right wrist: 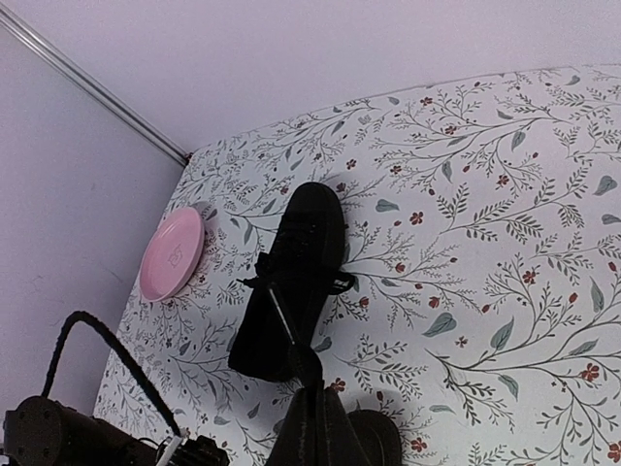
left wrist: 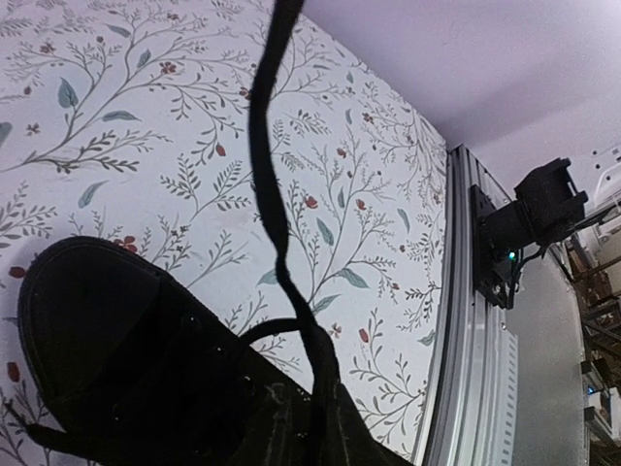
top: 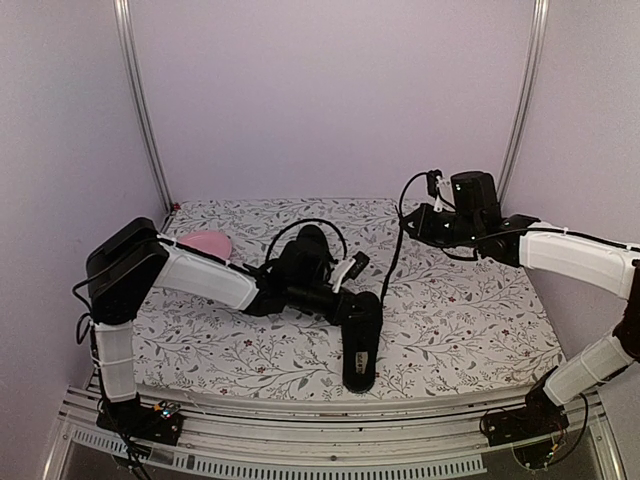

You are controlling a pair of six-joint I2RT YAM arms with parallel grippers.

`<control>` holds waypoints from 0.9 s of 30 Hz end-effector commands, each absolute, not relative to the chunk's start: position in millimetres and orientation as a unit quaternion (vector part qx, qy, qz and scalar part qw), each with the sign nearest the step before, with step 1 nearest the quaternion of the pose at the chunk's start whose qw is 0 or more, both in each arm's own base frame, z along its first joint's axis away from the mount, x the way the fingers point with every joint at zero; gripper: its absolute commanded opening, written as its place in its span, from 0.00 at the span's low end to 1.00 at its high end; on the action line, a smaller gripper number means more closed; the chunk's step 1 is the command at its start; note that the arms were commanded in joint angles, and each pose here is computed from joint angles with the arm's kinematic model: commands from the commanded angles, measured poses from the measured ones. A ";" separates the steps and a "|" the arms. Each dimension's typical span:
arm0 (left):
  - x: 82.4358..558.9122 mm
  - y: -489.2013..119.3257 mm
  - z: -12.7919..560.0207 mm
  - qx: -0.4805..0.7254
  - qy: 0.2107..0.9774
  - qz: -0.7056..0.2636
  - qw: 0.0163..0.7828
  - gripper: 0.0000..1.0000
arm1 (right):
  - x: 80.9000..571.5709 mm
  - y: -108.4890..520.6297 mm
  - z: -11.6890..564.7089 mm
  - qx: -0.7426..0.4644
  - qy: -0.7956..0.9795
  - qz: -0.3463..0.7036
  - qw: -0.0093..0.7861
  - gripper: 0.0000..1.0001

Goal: Tie the shoes
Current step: Place the shoelace at the center of the board.

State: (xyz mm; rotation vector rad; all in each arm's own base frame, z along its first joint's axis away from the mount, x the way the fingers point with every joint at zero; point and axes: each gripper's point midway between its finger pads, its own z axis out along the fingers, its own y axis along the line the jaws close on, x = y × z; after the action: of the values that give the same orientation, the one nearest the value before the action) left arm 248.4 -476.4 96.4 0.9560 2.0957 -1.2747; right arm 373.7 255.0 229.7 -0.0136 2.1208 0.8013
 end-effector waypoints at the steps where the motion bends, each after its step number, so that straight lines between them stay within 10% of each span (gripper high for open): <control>1: 265.3 -476.5 97.2 0.345 0.775 -0.460 0.261 0.13 | 367.6 271.7 275.4 -0.046 0.809 0.369 0.454 0.02; 27: 262.7 -479.9 101.3 0.337 0.753 -0.510 0.244 0.40 | 374.1 280.0 260.5 -0.048 0.821 0.356 0.444 0.02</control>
State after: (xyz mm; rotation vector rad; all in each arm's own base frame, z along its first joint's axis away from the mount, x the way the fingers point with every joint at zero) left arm 260.0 -484.0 102.8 0.9291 2.0669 -1.3687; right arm 367.1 280.8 255.4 -0.1233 2.0573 0.9249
